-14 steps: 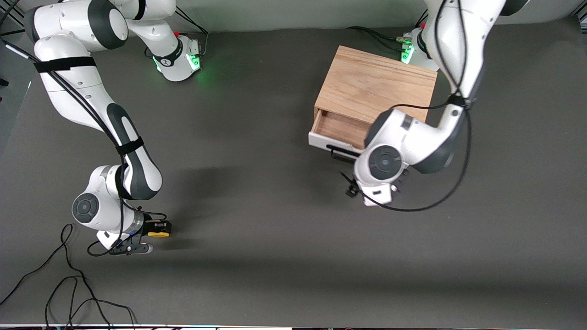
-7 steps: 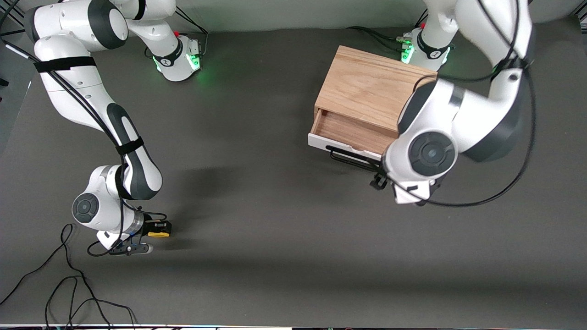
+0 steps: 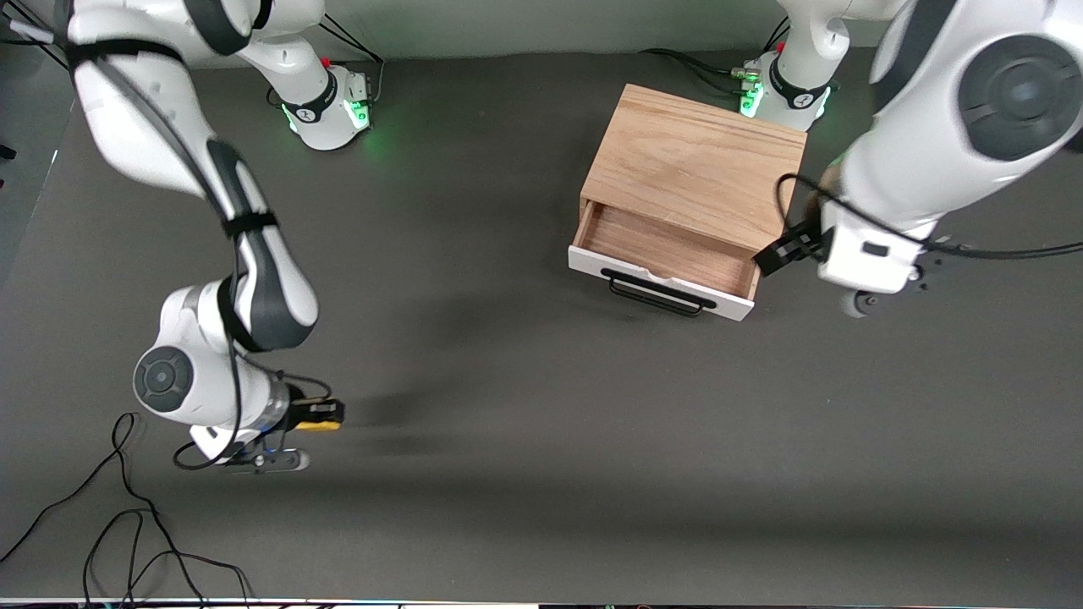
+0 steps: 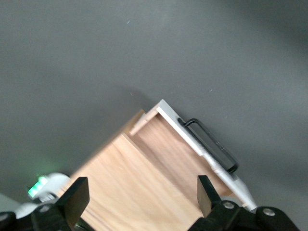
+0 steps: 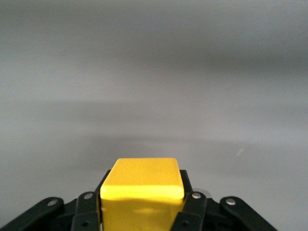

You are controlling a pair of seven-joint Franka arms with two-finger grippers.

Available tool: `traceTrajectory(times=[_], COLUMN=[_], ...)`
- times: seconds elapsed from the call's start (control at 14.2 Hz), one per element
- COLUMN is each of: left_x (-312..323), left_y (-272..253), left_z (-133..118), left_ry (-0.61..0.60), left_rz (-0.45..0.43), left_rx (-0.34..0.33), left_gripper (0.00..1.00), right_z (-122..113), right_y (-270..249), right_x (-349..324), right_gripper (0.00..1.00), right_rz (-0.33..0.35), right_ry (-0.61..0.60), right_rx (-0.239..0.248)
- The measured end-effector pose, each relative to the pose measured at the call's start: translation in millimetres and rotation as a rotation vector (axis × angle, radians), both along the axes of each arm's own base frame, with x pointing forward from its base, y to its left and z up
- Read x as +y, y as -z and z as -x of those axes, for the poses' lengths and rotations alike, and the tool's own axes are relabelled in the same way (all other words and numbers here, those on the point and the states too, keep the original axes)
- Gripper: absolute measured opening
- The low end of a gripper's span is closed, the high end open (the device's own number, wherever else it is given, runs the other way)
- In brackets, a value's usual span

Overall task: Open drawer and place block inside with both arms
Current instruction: 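Carry the cube toward the drawer while the left gripper withdraws, then lower the cube into the open drawer and open the right gripper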

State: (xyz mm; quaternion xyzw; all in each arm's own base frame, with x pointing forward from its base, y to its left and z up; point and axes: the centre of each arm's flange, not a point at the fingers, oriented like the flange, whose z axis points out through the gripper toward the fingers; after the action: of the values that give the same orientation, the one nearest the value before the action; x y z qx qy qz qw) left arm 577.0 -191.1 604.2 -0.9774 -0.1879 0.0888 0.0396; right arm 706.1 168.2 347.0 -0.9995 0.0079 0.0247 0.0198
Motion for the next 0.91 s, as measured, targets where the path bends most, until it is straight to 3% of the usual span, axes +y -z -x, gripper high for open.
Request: traceTrajectory(times=[0.14,0.35,0.63,0.91], left_x=[47,92,81,92], left_y=[-4,-8,2,5], left_z=[-6,-9,12,25], left_ry=[0.141,0.248,0.321,0.370], left_rz=[0.038,0.070,0.066,0.062], left_rx=[0.000,-0.024,-0.081,-0.105], left_gripper=[1.00,1.00,1.00,1.00], right_z=[19,59,136,217], right_y=[-61,-114,-134,-110], right_x=[71,171,299,414], right_gripper=[0.55,0.55,0.55,0.55], right_rz=[0.011,0.005,-0.025,-0.115], right_ry=[0.058,0.139,0.289,0.427], right_rx=[0.019,-0.006,-0.029,-0.057])
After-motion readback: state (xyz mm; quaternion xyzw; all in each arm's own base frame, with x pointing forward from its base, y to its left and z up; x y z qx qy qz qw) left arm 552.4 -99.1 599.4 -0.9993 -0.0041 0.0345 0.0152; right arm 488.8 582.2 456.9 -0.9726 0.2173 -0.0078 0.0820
